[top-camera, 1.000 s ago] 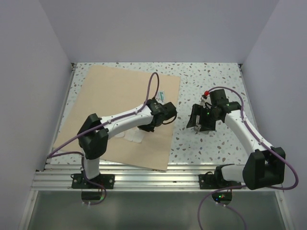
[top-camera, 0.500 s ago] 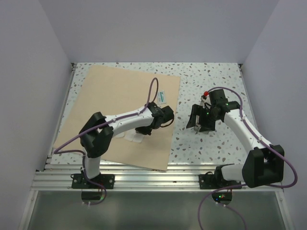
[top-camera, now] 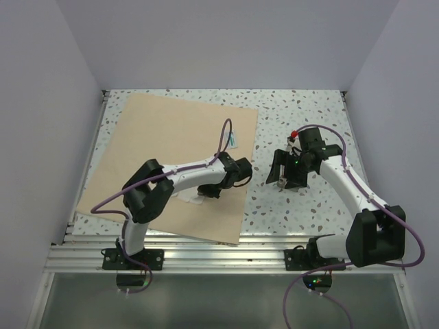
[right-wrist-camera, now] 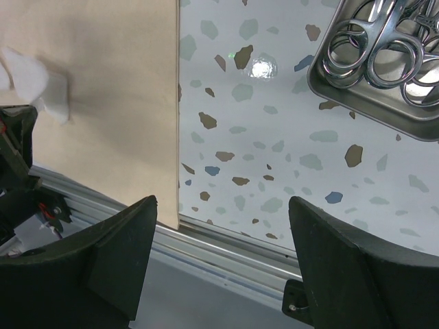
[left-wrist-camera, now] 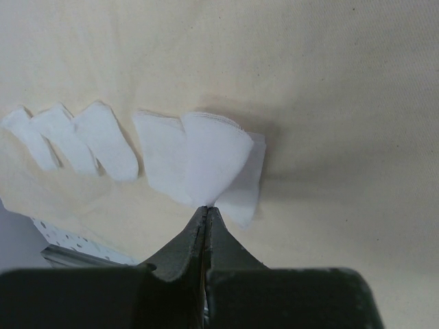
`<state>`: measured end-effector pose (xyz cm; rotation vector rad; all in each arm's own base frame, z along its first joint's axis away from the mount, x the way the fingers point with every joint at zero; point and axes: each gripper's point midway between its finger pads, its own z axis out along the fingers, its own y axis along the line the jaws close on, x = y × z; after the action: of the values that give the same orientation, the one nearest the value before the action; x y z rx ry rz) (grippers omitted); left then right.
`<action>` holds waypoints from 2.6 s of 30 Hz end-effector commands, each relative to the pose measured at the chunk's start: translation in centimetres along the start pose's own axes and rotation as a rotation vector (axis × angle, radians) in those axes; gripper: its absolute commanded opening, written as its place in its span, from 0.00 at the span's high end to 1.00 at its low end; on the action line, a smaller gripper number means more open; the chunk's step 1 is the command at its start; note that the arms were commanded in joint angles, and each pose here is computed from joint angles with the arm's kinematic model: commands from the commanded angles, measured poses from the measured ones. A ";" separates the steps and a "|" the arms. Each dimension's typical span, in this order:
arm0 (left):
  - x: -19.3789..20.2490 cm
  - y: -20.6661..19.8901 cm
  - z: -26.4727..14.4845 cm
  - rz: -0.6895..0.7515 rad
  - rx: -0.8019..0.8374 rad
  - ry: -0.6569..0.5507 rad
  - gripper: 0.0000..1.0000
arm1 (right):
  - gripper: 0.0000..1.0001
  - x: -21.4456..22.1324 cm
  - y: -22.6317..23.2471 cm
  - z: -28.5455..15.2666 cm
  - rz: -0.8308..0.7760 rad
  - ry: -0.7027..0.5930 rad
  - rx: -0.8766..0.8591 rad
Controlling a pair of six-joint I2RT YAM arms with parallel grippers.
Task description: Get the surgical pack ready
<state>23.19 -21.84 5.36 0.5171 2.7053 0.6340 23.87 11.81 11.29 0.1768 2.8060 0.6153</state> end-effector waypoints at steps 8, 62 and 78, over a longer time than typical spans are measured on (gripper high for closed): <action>1.6 -1.8 1.2 0.036 0.023 0.038 1.00 | 0.18 -0.2 0.3 0.3 -0.017 0.006 -0.026; 2.0 -1.6 1.6 -0.025 0.006 -0.018 0.62 | 0.17 0.1 0.3 0.7 -0.015 0.020 -0.035; -0.2 -0.2 -0.2 -0.010 -0.028 -0.076 1.00 | 0.16 0.1 0.4 0.6 -0.017 0.021 -0.041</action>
<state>21.65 -21.13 2.68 0.5416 2.6950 0.6852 23.67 12.01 10.45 0.1692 2.8290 0.6320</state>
